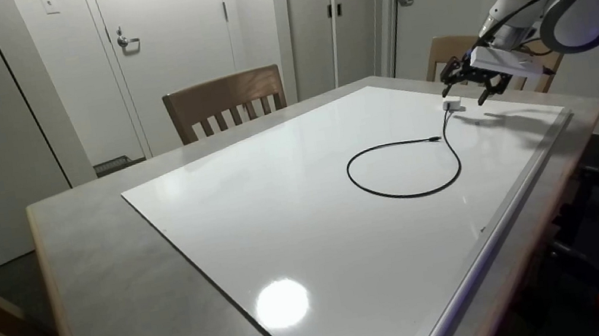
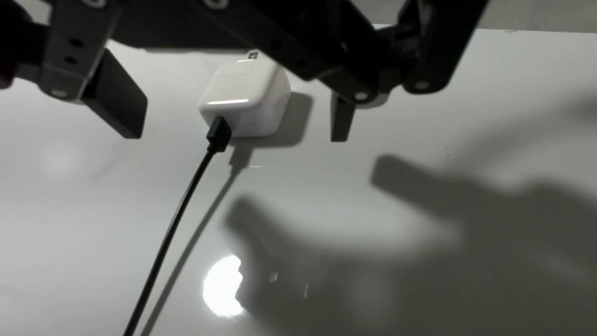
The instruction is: Make a circle with the charger on the table
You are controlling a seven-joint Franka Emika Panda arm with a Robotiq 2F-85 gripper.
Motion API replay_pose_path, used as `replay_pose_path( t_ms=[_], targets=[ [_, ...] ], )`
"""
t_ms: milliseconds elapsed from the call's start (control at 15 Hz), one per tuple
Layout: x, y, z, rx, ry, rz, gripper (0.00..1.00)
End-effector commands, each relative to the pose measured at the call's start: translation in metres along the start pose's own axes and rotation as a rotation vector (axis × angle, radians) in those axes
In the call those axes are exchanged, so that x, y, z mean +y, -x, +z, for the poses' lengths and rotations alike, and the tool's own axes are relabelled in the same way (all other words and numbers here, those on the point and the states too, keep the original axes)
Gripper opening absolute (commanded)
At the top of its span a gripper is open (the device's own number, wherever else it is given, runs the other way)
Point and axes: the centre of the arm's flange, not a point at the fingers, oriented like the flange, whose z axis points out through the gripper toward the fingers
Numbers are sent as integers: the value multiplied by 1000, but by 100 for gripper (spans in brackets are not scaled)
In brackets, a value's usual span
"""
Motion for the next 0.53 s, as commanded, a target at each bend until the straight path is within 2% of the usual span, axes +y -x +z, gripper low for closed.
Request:
replay_pose_path(
  t_ms=[0,200,467],
  targets=[
    [0,-8,-5,9,0,-19,100],
    [1,-26,-10,17,-18,-52,100],
    [0,-42,-11,-17,-72,-90,100]
  ],
)
